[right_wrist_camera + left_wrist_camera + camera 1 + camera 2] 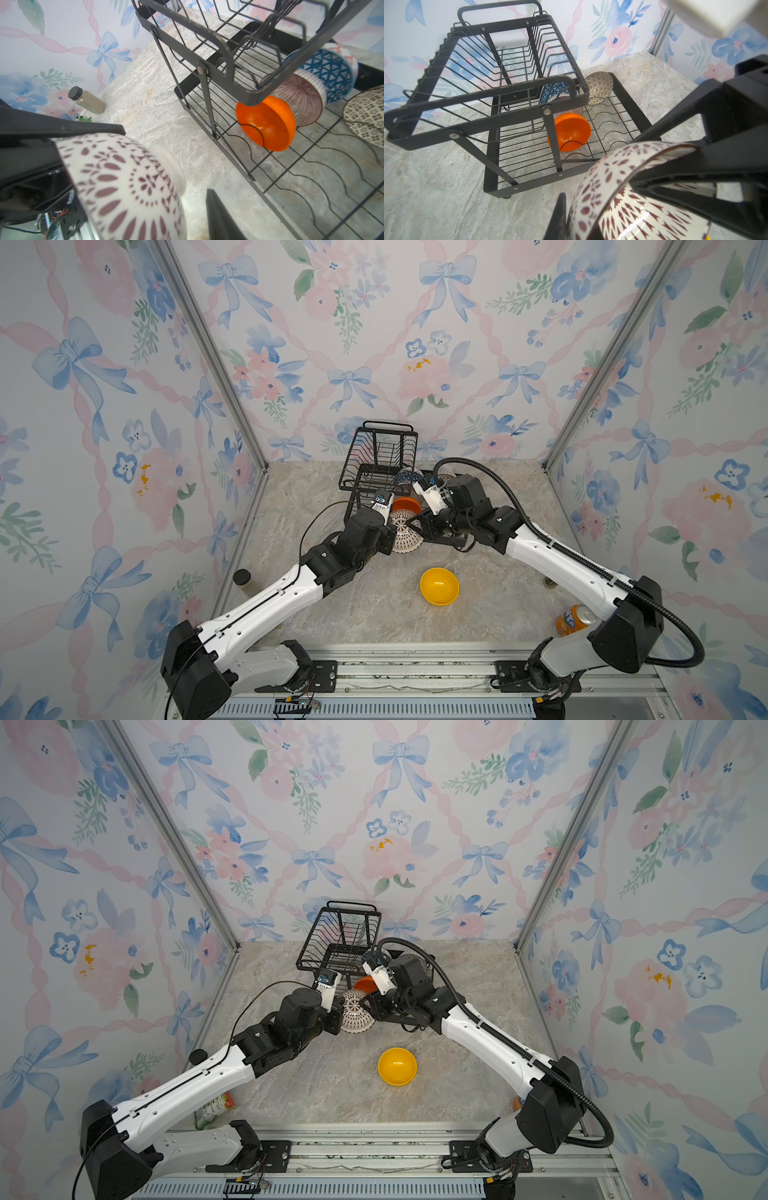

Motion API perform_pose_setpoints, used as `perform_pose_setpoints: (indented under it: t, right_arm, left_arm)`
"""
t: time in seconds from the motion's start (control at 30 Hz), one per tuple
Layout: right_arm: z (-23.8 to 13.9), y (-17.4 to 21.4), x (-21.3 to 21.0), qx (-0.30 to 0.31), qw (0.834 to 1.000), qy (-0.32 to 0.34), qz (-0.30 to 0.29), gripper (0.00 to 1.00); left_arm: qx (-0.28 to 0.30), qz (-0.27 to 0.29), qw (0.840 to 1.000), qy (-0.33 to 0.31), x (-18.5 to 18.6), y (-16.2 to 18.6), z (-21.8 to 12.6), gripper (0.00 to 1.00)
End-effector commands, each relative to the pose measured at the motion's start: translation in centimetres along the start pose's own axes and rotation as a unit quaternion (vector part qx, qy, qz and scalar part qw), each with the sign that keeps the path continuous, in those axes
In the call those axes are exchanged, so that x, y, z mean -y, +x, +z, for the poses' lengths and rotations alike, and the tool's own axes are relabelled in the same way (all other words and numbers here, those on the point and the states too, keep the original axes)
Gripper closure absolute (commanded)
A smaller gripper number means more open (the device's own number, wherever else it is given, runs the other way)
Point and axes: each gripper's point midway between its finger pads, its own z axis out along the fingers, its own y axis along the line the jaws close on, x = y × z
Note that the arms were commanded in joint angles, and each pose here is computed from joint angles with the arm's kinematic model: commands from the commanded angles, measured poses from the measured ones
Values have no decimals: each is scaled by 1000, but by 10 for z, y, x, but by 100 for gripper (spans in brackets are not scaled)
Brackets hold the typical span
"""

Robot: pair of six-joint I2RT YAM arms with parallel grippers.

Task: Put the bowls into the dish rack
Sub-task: 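Close the right gripper on the maroon-patterned bowl rim beside the left gripper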

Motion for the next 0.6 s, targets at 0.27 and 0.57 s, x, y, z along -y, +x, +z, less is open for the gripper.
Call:
perform_pose_setpoints:
  t: [0.27,0.57]
  right_arm:
    - [-3,-14,-1,18,1000,6,-3,94]
    - [-8,-13,8,20,1000,21,-10,100]
  left_arm:
    - [43,-10,998,32,13,-29,-5,100]
    - [31,-14,999,35,14,-20,-5,100]
